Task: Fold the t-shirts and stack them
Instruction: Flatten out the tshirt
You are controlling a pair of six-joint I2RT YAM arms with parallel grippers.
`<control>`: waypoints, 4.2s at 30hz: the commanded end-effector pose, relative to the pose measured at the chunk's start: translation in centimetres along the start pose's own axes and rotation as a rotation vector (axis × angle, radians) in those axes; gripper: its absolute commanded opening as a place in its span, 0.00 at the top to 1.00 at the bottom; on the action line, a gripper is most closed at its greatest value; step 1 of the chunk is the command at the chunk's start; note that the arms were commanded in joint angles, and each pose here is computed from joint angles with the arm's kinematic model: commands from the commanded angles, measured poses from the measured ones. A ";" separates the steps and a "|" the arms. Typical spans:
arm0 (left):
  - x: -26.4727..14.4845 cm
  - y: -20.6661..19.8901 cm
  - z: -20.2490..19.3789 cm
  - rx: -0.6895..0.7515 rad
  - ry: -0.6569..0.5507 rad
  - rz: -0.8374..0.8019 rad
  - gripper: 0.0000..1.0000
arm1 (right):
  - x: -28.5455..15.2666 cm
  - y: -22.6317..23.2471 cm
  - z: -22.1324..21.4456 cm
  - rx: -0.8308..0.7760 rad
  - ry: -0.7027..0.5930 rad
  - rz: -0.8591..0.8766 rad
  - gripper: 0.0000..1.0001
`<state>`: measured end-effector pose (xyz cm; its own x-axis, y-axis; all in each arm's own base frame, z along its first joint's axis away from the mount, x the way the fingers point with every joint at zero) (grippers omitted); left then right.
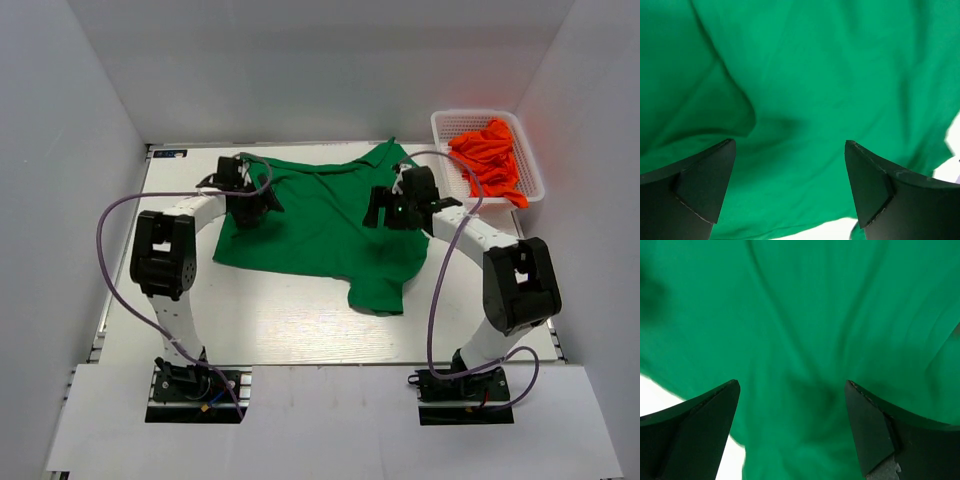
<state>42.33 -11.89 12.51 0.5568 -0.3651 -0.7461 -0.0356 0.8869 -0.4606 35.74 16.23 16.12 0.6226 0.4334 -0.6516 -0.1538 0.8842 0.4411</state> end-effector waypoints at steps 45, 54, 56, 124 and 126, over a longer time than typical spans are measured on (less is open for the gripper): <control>-4.3 -4.7 0.9 0.085 -0.042 -0.120 0.00 | -7.2 -7.8 -6.5 0.219 0.058 -0.627 0.24; 3.6 -4.2 2.9 0.141 0.003 -0.096 0.00 | -1.6 -9.6 -5.3 0.222 0.092 -0.604 0.76; 5.6 -3.5 2.9 0.133 0.021 -0.073 0.00 | -0.9 -9.7 -4.7 0.222 0.087 -0.574 0.84; 16.4 -30.3 -12.6 0.531 0.069 -0.840 0.00 | -14.4 -6.8 -20.3 0.593 0.552 -0.475 0.60; 14.7 -31.3 -12.1 0.541 0.085 -0.907 0.00 | -14.5 -6.7 -17.4 0.535 0.442 -0.508 0.44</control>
<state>42.28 -48.33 8.32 0.2260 -0.9153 -0.3335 0.7157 0.3883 -0.5805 12.47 7.77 9.39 0.0570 0.2318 -0.9711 0.5161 0.8258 0.2275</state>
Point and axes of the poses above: each gripper's point midway between its finger pads, its own x axis out along the fingers, its own y axis along the line the jaws close on, z = x × y, the point moved 7 cm from there along -x, back along the fingers, and after that the axes turned 8 degrees about x, right-handed, at the moved point
